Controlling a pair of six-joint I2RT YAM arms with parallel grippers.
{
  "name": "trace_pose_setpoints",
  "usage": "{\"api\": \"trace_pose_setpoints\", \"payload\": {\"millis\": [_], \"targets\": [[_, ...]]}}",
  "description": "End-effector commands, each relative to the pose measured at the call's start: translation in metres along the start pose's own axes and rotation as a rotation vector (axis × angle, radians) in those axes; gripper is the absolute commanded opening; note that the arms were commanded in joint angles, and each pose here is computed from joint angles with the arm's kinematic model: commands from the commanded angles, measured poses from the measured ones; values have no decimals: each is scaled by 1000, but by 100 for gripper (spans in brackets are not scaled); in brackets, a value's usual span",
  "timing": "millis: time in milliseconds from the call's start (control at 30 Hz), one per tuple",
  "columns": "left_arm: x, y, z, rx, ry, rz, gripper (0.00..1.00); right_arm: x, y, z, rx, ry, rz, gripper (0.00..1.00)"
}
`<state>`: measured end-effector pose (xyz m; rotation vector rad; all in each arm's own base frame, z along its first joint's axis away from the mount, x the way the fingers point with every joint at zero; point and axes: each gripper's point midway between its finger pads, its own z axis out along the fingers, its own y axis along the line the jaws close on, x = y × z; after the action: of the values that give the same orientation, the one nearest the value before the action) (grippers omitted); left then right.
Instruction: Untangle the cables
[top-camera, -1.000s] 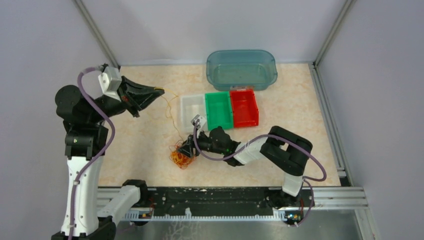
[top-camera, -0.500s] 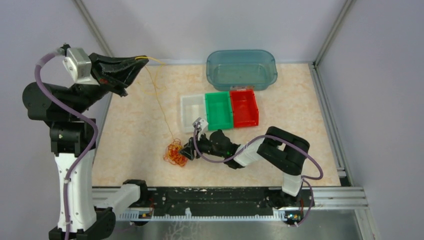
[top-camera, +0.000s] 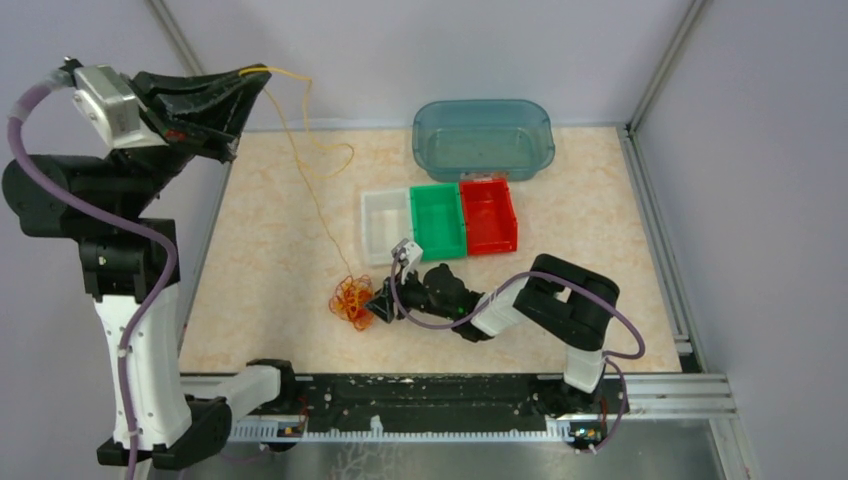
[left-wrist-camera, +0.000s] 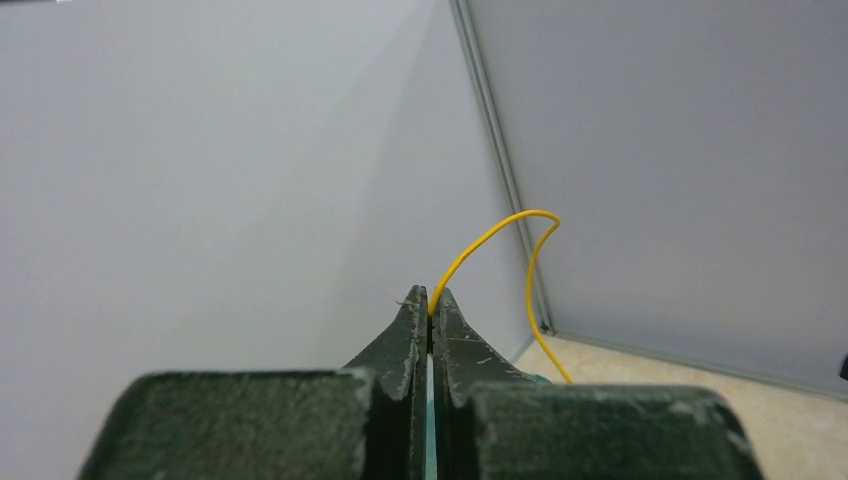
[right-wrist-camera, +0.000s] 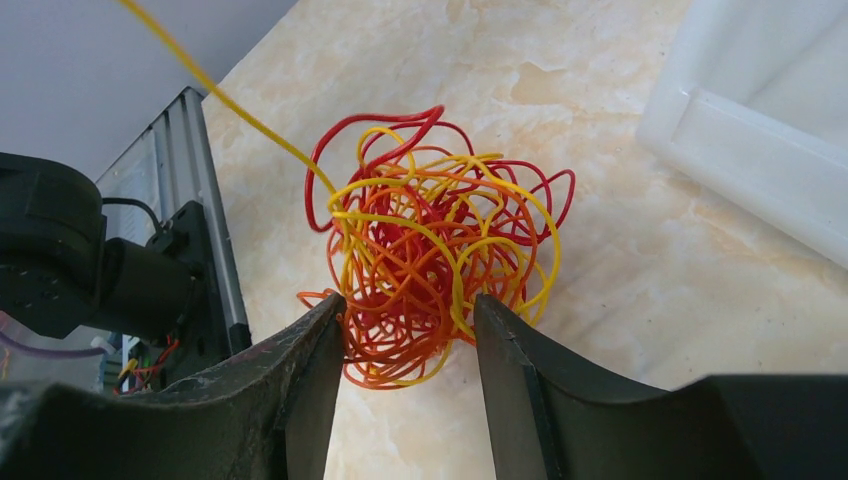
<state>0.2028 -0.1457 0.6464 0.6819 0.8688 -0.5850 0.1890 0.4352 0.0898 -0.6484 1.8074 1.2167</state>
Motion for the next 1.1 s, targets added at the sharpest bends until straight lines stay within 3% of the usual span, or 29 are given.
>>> {"api": "trace_pose_setpoints", "payload": {"millis": [0,233,467,600,867,1000,1067], "targets": [[-55,11,6,-64,-133,101,0,-9,8,-1,-21,-56,-21,51],[-99,13,14,-65,-228,196,0,-5,3,-5,-6,-52,-20,51],[-155,20,7,-149,-384,386,0,1,-2,-12,10,-52,-10,51],[-128,16,10,-104,-299,337,0,-36,13,-23,-1,-127,-59,55],[-14,13,1,-63,-61,109,0,-131,80,-34,-161,-263,-184,75],[-4,11,-1,-52,-41,92,0,-149,86,-23,-161,-283,-243,74],[-5,10,-1,-48,-42,89,0,-153,88,-17,-168,-279,-262,68]]}}
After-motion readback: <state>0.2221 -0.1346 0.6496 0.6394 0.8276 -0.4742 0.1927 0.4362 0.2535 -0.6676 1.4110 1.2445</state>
